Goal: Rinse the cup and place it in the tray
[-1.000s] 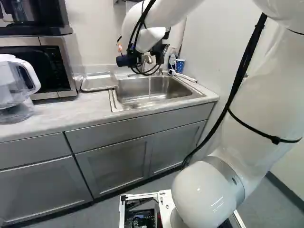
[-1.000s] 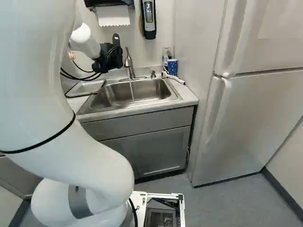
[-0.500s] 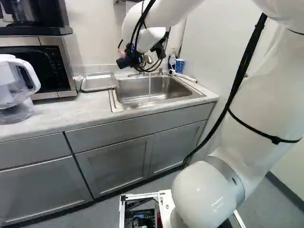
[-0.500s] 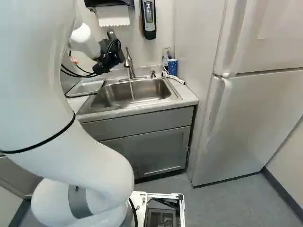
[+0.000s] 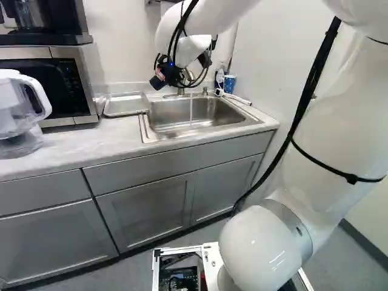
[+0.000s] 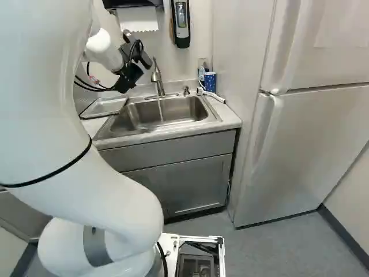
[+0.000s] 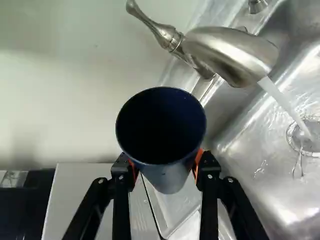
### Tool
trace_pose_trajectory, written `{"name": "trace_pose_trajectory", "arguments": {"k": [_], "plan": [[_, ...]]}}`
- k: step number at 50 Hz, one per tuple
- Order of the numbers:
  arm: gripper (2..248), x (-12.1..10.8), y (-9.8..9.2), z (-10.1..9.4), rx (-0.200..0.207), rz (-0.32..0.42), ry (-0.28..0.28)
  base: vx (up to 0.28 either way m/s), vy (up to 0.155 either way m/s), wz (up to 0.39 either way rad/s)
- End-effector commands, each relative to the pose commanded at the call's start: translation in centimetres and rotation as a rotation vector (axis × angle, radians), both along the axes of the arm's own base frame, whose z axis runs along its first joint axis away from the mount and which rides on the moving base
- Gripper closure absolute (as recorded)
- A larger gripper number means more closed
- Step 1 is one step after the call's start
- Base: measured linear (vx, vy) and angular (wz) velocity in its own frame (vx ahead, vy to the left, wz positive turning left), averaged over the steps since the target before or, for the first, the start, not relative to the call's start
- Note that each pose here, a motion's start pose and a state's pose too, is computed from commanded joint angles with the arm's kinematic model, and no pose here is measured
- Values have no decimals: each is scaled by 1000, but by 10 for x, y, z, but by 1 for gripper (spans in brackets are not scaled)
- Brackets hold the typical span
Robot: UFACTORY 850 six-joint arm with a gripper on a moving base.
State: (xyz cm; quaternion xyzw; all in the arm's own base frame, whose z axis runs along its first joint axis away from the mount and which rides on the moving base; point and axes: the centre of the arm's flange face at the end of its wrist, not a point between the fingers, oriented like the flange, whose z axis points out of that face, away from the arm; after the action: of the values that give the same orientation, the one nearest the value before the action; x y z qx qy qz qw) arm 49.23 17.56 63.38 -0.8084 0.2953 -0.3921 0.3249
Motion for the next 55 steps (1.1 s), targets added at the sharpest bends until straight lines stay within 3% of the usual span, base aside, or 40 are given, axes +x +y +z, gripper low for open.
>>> {"name": "trace_pose_trajectory", "arguments": {"k": [55], "plan": [[127, 0, 0, 0, -477, 278, -170, 0, 0, 0]]}}
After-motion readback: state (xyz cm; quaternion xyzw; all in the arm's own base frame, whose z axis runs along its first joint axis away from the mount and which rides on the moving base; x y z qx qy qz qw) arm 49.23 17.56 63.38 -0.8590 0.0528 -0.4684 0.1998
